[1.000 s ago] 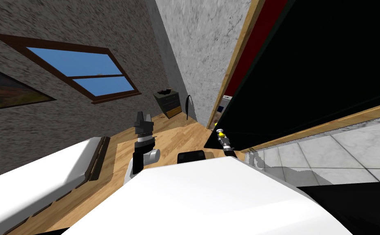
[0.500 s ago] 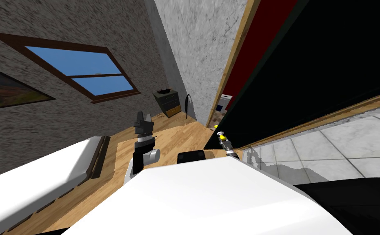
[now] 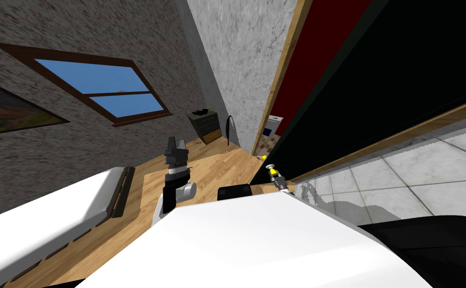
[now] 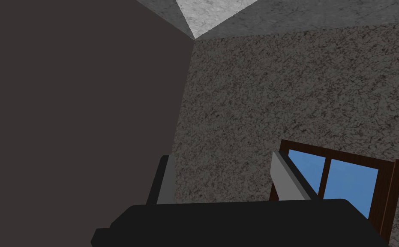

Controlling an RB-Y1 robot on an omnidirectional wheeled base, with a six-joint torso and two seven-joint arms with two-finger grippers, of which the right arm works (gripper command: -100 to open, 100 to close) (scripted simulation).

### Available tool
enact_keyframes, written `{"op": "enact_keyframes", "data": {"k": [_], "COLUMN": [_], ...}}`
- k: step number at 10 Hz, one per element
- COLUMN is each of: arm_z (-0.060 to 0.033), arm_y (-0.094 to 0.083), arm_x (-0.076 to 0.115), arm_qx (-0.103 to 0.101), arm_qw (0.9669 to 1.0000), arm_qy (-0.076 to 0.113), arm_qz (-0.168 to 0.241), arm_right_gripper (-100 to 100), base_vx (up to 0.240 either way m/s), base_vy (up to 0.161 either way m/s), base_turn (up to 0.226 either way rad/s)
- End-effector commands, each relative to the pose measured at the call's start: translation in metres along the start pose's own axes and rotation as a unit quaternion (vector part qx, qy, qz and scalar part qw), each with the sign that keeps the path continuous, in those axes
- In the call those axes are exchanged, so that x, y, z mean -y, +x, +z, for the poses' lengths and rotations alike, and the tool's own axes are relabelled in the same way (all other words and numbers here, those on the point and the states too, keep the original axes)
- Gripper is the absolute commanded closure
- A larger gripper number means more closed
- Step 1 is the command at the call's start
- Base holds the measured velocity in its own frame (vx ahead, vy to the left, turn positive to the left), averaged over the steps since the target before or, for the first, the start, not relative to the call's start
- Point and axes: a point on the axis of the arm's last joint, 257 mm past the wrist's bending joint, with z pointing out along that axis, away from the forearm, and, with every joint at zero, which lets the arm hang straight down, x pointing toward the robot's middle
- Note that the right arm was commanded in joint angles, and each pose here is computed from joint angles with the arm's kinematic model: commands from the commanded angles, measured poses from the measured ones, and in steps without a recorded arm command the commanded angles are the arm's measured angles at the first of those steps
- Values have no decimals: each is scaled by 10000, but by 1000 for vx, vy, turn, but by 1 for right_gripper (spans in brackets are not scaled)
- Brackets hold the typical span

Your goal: Pull the door open

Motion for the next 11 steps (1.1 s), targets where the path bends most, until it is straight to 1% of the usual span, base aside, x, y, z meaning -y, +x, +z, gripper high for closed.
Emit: {"op": "enact_keyframes", "data": {"k": [1,3,4,5,11], "arm_z": [-62,-144,-167,-223,-419], "arm_y": [-2,-3,-4,-4,-2], "arm_x": [24,54,63,82,148], "arm_qx": [-31,-66,-76,-97,-156], "arm_qw": [10000,9999,9998,9997,9990], "arm_qy": [64,147,171,228,427], "arm_qz": [-6,-11,-12,-14,-11], "arm_right_gripper": [100,100,100,100,100], "base_vx": [9,25,29,18,11], "base_vy": [20,39,27,31,21], "base_turn": [12,-6,-10,9,4]}}
